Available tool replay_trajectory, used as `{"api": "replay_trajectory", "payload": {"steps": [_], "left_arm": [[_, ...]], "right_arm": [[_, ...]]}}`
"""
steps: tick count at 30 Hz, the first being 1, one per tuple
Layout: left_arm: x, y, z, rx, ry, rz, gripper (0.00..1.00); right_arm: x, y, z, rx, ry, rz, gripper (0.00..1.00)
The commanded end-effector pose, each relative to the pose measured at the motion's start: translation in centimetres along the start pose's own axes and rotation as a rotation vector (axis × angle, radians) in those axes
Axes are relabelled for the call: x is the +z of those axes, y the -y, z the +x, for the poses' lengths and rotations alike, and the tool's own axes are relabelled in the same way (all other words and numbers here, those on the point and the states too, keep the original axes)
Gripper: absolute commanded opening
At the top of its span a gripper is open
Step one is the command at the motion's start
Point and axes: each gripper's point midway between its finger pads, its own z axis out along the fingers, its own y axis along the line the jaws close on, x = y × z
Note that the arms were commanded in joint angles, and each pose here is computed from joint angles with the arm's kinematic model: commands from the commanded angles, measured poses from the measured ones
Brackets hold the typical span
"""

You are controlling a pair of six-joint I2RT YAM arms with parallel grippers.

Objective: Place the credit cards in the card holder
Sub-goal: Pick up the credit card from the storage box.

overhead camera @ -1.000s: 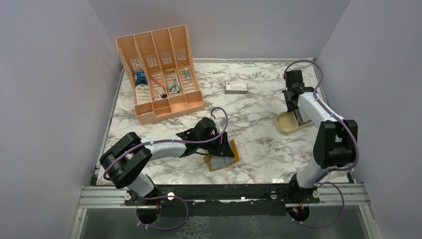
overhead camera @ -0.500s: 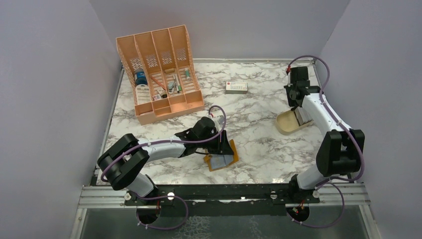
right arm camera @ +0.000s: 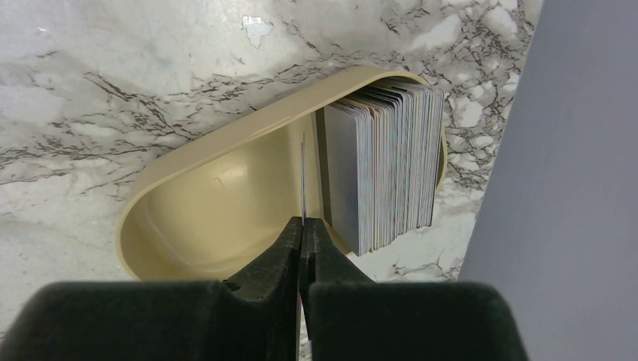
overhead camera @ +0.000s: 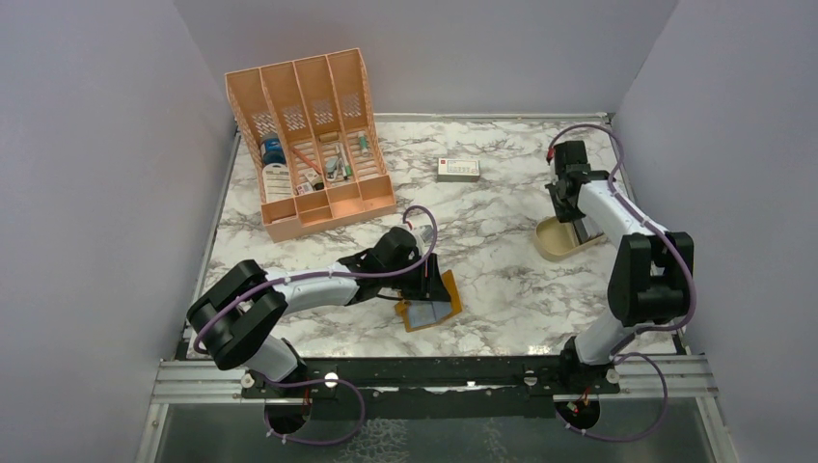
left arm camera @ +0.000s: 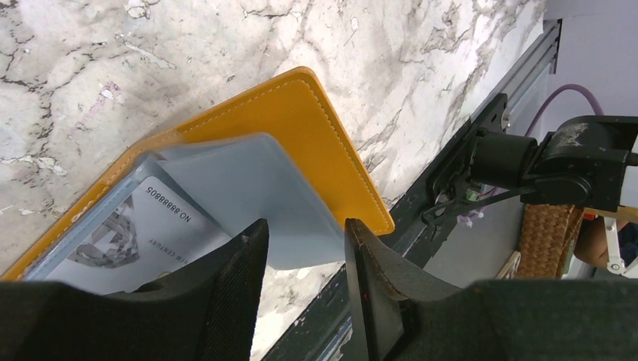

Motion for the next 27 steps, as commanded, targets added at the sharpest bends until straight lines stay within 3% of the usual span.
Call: {"api": "replay_trajectory", "payload": {"steps": [1,13,16,18,27], "left_arm": [[-0.4,0.6,-0.9,0.037,0.033,-0.008,0.45],[0.2,0.2,-0.7,0.040,0.012,-0.007,0.45],[0.2,0.2,-0.6,0.040,0.010,-0.007,0.45],[0.2,0.2,-0.6,0.041,0.010,-0.007,0.45],[0.0,0.4,-0.8,0.042,0.020,-0.004,0.45]], "right_arm": [[0.8,1.3,0.0,0.000,-0.017,0.047,0.01],[0.2,3.3,-1.4,0.036,0.027,0.131,0.06],[0.3,3.1,-1.3,0.033,0.028,0.113,0.07],[0.3,2.7,-1.4,0.034,0.034,0.088,0.01],[-1.5,1.5,-3.0,0.075,0.083,-0.029,0.01]]}}
